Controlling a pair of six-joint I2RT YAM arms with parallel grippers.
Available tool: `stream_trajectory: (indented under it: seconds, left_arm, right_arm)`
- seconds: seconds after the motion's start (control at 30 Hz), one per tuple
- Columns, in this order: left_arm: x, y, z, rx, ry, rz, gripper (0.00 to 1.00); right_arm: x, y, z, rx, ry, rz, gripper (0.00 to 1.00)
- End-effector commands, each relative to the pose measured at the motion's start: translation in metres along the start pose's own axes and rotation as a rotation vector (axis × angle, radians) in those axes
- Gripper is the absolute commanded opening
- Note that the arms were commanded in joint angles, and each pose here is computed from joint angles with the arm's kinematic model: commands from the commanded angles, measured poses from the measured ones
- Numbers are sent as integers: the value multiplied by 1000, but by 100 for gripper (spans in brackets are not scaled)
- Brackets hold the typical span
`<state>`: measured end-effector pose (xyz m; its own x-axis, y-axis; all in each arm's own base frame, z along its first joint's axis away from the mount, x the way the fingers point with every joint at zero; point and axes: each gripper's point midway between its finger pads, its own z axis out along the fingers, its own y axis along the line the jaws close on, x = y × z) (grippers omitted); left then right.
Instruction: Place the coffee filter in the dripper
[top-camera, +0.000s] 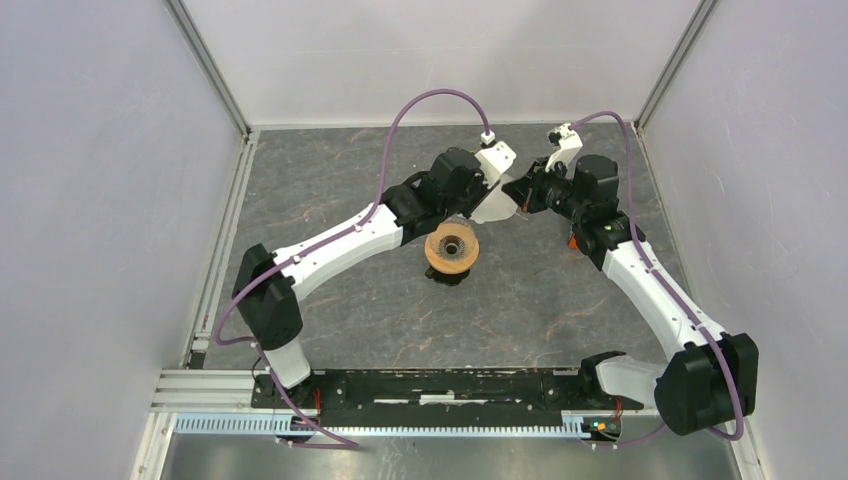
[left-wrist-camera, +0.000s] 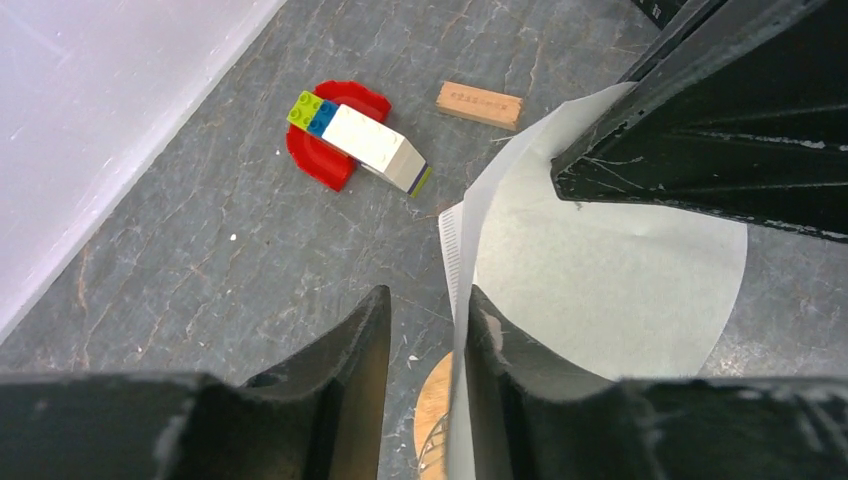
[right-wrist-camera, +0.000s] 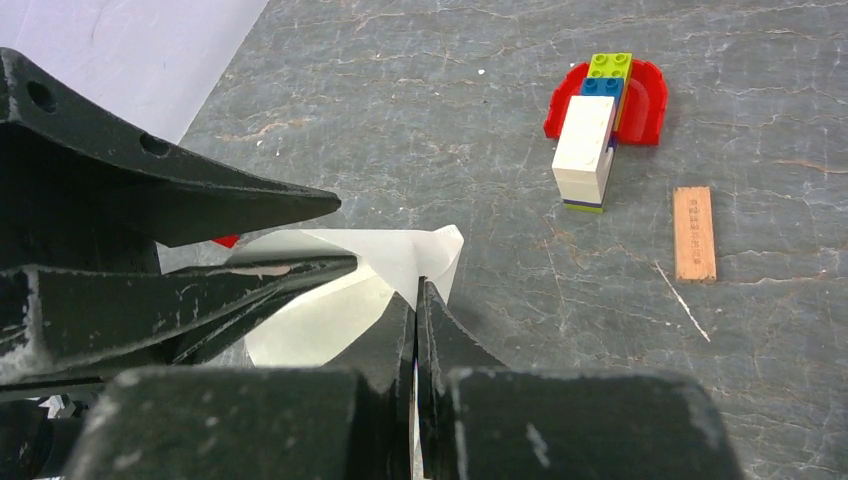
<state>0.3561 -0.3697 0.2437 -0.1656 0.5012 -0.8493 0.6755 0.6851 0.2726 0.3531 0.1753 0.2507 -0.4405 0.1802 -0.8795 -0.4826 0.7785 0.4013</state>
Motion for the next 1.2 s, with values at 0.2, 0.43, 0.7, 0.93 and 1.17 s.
stream_trajectory:
  seconds: [0.2,0.43,0.7,0.93,1.17]
  left_arm:
    - [-30,7,-15,-9,-84,-41,13]
    - [-37,3,-17,20,-75,-103,47]
    - [-25,-6,-25,58,-25,-248,82]
    - [6,-23,-23,167,43,-454,91]
    - [15,-33,-17,216,68,-549,87]
  right_arm:
    - [-11,5,-2,-13,-40,-47,0]
    - [-11,2,-2,6,-42,-50,0]
    - [-18,-4,-6,46,-52,-42,0]
    - [-26,-5,-9,51,-67,-37,0]
    - [-27,-4,-9,39,-70,-27,0]
